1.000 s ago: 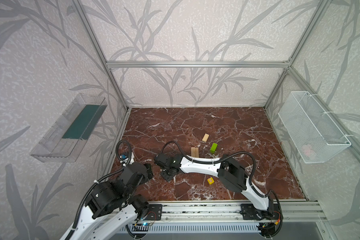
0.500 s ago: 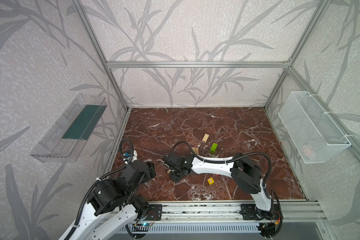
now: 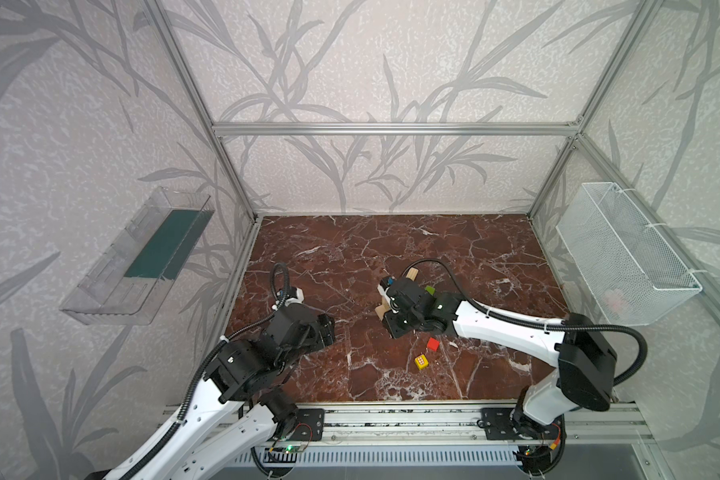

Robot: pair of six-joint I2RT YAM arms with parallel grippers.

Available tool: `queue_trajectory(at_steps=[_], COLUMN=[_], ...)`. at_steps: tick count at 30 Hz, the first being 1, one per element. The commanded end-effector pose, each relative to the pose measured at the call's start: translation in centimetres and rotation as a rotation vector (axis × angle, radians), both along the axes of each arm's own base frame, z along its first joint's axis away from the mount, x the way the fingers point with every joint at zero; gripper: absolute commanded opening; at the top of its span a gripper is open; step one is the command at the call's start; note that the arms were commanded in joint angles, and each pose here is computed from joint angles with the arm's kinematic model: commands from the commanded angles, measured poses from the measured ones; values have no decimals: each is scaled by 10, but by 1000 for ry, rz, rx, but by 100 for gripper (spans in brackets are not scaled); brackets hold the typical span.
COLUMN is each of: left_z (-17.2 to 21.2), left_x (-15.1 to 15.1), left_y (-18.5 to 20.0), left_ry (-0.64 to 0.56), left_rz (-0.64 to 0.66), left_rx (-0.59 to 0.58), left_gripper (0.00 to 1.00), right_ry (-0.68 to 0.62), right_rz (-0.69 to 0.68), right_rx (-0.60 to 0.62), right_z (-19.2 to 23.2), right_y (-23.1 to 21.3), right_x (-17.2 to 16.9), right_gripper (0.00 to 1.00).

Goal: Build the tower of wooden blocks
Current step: 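Carry the plain block with the right gripper and lower it beside the numbered blocks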

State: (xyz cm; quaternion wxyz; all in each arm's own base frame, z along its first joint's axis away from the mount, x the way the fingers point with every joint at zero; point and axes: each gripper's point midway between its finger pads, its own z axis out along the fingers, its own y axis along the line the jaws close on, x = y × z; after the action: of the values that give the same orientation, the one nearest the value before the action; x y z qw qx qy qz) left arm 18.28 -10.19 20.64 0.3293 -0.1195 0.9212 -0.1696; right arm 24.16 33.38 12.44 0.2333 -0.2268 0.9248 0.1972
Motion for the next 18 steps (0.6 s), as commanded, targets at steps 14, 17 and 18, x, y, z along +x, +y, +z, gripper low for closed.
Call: queue_trajectory(at_steps=[14,17,18], left_z=[-28,-34,-36], left_x=[43,48,49], left_y=[-64,-67,-68], left_ry=[20,18,18], left_rz=[-98,-87,-85], left_rx=[-89,-97,-98], left_gripper=[81,81,81], right_ry=[57,77,78], right_rz=[-241,-252,-257], right_rx=[-27,-40,-46], right_z=[-33,-49,-52], right_y=[-31,-27,-26], right_x=[58,62,63], right_gripper=[14,14,14])
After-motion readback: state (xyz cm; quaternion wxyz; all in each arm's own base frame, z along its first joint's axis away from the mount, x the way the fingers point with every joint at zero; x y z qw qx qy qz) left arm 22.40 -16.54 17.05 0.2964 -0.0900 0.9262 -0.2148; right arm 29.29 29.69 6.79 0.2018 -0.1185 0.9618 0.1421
